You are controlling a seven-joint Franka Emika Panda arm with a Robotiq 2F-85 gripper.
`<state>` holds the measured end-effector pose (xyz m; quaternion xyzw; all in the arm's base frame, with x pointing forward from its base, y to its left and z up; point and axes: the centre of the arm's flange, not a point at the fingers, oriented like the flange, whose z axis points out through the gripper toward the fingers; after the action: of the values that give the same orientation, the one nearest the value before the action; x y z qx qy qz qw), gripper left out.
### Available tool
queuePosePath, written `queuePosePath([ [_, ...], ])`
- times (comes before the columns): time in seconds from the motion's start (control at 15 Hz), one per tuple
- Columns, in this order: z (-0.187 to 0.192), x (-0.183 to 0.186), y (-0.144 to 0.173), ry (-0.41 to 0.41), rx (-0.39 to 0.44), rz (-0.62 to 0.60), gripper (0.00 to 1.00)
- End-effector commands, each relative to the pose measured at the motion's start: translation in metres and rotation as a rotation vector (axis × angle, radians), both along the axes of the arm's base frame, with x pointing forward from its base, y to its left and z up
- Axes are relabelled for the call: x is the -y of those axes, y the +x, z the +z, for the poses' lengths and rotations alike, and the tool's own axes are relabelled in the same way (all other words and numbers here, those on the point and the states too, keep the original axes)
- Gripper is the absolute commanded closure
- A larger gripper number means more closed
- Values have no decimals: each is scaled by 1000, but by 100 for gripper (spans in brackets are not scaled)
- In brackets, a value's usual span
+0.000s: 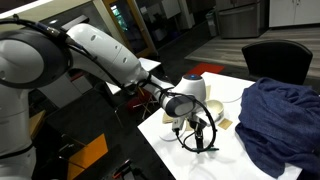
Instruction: Put the pen on the table
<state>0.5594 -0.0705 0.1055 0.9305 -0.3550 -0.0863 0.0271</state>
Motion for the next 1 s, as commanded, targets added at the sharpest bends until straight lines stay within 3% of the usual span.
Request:
queuePosePath([
  [0.0,45,-10,-10,-29,45,16,0],
  [0.47,117,-29,-39,-88,102,104,0],
  [0.93,185,-43,-66,-73,199,202,0],
])
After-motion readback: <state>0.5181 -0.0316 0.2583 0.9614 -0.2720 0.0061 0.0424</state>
